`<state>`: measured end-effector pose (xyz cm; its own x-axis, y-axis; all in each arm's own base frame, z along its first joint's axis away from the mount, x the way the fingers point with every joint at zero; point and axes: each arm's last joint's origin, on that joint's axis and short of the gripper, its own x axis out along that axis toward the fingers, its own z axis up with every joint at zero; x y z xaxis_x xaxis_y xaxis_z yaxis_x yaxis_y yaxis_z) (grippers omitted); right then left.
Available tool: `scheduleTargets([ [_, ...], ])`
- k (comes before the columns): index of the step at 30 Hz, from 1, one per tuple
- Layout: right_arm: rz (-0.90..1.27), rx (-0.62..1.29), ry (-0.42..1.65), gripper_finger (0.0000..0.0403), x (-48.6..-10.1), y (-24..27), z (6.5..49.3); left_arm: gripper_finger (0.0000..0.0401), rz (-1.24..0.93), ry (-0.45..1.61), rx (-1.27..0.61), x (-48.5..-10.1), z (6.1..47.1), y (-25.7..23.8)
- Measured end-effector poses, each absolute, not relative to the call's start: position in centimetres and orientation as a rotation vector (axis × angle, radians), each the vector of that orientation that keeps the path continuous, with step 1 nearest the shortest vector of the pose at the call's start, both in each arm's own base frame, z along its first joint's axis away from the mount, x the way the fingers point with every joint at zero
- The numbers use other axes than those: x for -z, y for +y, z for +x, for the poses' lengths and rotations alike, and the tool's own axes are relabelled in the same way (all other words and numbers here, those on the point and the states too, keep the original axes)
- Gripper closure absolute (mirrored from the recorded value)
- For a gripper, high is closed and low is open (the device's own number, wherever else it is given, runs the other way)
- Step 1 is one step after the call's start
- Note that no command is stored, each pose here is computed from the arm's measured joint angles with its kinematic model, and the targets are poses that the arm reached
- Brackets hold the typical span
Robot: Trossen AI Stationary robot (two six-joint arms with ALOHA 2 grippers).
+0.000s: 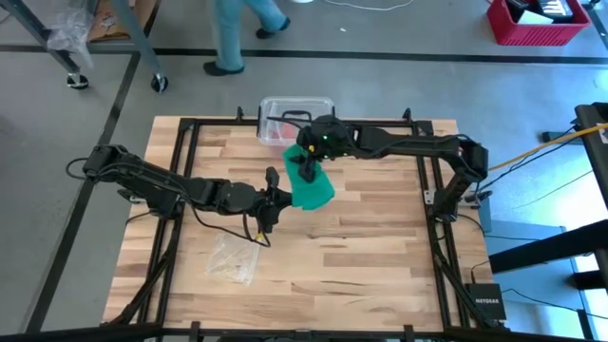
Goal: Roll bandage
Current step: Roll the green bandage
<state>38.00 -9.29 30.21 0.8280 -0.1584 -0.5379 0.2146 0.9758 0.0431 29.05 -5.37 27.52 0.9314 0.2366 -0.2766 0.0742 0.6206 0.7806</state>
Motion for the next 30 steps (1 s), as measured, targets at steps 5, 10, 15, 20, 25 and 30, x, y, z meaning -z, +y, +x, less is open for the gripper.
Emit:
scheduleTargets([
  [5, 0.115, 0.198, 0.643, 0.0170, -31.7, -9.2, 37.6, 0.0391, 0.884, 0.375, -0.107, -27.5, 29.1, -5.1],
  [10, 0.206, 0.192, 0.715, 0.0155, -32.9, -8.9, 36.9, 0.0391, 0.841, 0.424, -0.122, -27.1, 29.1, -4.3],
  [15, 0.274, 0.146, 0.777, 0.0155, -33.8, -8.6, 36.4, 0.0391, 0.809, 0.448, -0.133, -26.9, 29.1, -3.7],
  [20, 0.243, 0.218, 0.783, 0.0155, -34.7, -8.8, 36.1, 0.0391, 0.784, 0.454, -0.147, -26.9, 29.1, -3.3],
  [25, 0.214, 0.228, 0.759, 0.0155, -35.1, -8.8, 36.2, 0.0391, 0.734, 0.485, -0.137, -26.6, 29.1, -2.7],
  [30, 0.218, 0.241, 0.714, 0.0155, -35.1, -9.0, 36.7, 0.0391, 0.697, 0.485, -0.109, -26.5, 29.1, -2.4],
])
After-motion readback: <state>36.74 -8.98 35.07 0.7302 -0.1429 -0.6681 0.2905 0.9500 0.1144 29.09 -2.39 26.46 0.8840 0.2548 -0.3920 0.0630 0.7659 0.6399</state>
